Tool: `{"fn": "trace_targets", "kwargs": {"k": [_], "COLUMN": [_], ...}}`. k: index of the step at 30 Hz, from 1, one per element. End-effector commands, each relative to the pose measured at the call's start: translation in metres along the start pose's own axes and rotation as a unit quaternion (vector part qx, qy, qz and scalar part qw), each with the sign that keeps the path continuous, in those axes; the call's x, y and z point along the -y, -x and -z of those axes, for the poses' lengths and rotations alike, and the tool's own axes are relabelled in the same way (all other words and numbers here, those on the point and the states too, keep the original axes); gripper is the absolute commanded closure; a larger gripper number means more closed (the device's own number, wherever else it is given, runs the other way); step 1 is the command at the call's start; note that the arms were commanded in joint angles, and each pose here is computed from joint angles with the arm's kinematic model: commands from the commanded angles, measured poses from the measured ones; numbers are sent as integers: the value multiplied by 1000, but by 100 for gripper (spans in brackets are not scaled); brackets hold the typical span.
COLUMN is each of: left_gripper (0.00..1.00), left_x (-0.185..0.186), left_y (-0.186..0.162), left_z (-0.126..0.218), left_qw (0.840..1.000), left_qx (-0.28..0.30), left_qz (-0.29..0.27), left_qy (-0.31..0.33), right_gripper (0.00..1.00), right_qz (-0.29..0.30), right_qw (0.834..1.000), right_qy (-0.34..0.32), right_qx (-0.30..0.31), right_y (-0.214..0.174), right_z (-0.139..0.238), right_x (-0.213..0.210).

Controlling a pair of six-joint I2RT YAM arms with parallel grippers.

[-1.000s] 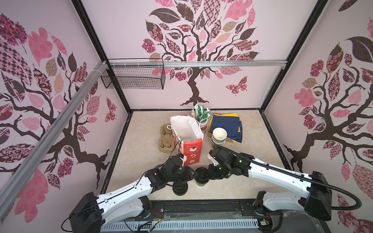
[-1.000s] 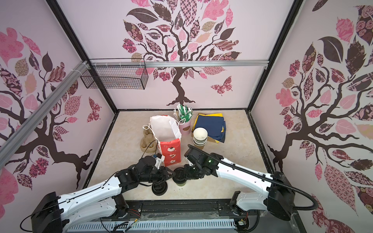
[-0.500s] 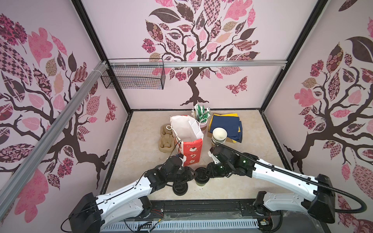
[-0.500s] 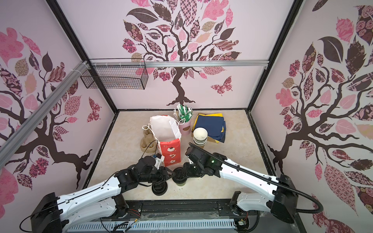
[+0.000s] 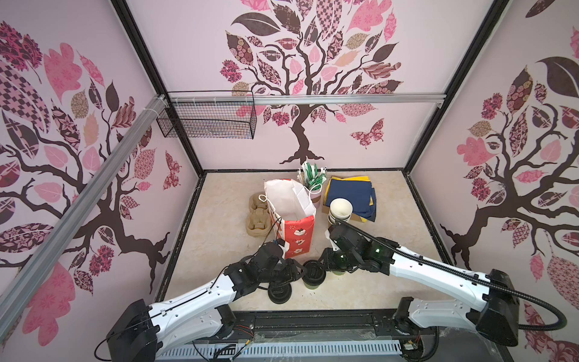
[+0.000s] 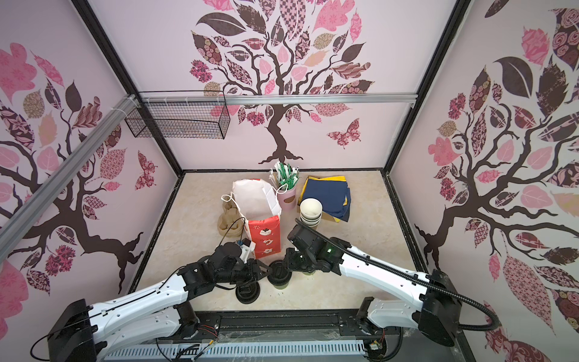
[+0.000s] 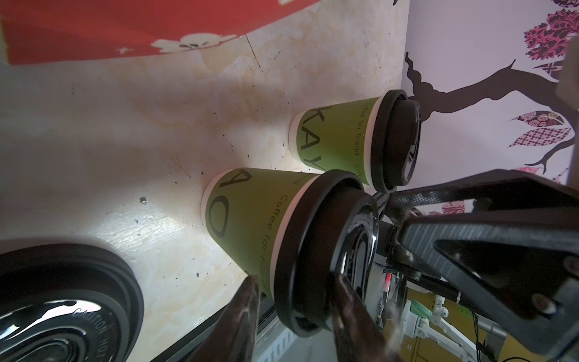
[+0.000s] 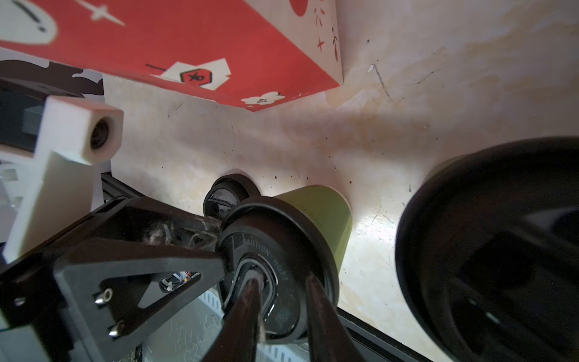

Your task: Pack the takeout coffee

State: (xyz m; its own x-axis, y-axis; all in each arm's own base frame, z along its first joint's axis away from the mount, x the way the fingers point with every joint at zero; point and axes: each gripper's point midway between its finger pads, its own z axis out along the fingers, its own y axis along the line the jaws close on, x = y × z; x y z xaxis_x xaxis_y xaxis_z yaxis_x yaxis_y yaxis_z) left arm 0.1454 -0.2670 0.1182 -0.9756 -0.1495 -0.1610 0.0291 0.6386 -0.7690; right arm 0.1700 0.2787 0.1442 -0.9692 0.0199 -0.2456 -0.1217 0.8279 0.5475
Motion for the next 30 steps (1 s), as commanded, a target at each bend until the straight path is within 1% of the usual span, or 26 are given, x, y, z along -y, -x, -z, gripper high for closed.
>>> {"fn": "trace_targets", "kwargs": {"k": [1, 5, 14, 18, 20, 25, 27, 30], "left_gripper": [59, 59, 59, 60, 60, 59, 59, 57], "left_x": [-19, -19, -21, -21, -20, -16, -14, -10], "left_y": [-10, -10, -10, -10, -10, -8, -7, -6], "left_z": [-1, -2, -4, -4, -4, 0, 1, 2], "left_qw": [999, 999, 999, 999, 999, 999, 999, 999], "left_qx": [-20, -20, -23, -24, -24, -20, -17, -13], "left_qz": [2, 3, 5, 5, 2, -4, -5, -6], "left_qy": [37, 38, 44, 48, 47, 41, 38, 34], "right_gripper": [72, 74, 81, 82, 80, 65, 64, 58], "right_qz": [-15, -20, -33, -36, -32, -2, 11, 18], "right_qw": [1000, 999, 996, 994, 995, 999, 1000, 1000], "right_qy": [-17, -26, -77, -94, -86, -34, -11, 6], "right_qx": [0, -3, -25, -39, -40, -6, 7, 13], "right_y": [1, 0, -11, -18, -18, 2, 6, 3], "right_z": [-9, -14, -26, -29, -27, -6, 3, 7], "right_x": [8, 12, 38, 48, 44, 10, 1, 0]}}
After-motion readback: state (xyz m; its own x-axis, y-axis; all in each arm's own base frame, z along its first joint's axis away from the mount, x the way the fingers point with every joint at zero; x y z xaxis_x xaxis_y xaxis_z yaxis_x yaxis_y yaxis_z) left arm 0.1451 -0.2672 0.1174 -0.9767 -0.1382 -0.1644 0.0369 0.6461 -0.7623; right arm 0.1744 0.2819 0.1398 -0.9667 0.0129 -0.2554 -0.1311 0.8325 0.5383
